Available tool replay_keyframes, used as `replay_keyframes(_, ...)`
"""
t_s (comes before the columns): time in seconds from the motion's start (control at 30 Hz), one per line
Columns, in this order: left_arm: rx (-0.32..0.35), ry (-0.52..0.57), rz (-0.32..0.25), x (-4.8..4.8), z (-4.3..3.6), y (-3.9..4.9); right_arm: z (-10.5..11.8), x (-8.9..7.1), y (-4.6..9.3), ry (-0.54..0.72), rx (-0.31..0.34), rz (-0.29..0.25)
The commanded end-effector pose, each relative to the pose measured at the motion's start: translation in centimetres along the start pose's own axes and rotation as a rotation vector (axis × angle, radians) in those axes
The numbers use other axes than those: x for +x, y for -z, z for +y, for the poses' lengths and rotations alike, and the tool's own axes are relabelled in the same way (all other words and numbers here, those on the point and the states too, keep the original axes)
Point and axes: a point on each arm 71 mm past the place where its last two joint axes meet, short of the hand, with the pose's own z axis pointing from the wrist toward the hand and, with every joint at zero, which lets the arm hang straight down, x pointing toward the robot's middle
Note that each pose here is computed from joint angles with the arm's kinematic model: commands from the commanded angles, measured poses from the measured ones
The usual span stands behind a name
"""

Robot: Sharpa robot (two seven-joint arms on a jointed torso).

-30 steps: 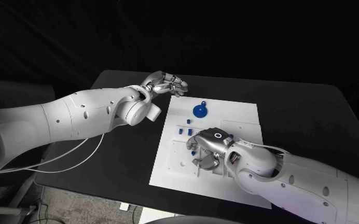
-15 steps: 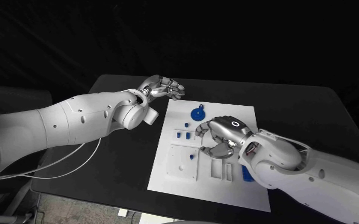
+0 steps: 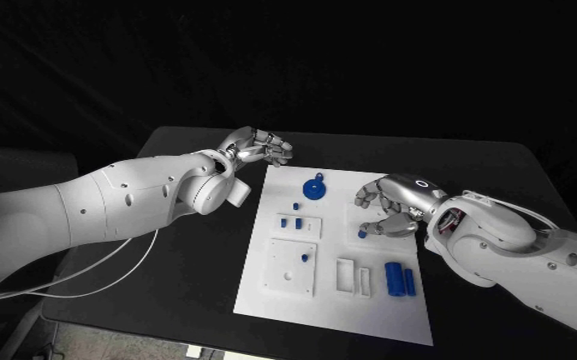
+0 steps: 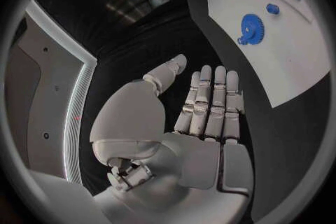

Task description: Assemble the parts on the task board

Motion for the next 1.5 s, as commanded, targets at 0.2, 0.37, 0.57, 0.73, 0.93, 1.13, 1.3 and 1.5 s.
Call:
replay_keyframes(0.2,0.010,0.008,0.008,0.06,-0.15,-0.01,-0.7,1.1,0.2,0.059,0.017,0.097)
replay_keyframes(0.37,0.007,0.007,0.003,0.00,-0.12,-0.01,-1.0,1.9,0.1,0.076,0.033,0.104)
replay_keyframes(0.57,0.007,0.010,0.015,0.06,-0.11,0.02,-1.0,2.7,-0.1,0.092,0.035,0.106)
replay_keyframes(0.73,0.007,0.011,0.019,0.10,-0.11,0.01,-0.7,3.4,-0.2,0.086,0.026,0.119)
replay_keyframes(0.93,0.011,0.020,0.027,0.17,-0.13,-0.01,-0.2,3.8,-0.3,0.078,0.010,0.118)
replay_keyframes(1.13,0.011,0.020,0.030,0.17,-0.12,-0.04,0.2,3.9,-0.4,0.072,-0.001,0.113)
replay_keyframes(1.3,0.011,0.020,0.030,0.16,-0.11,-0.06,0.4,4.0,-0.4,0.080,-0.003,0.105)
replay_keyframes(1.5,0.011,0.021,0.032,0.16,-0.10,-0.09,0.5,3.8,-0.5,0.098,-0.002,0.067)
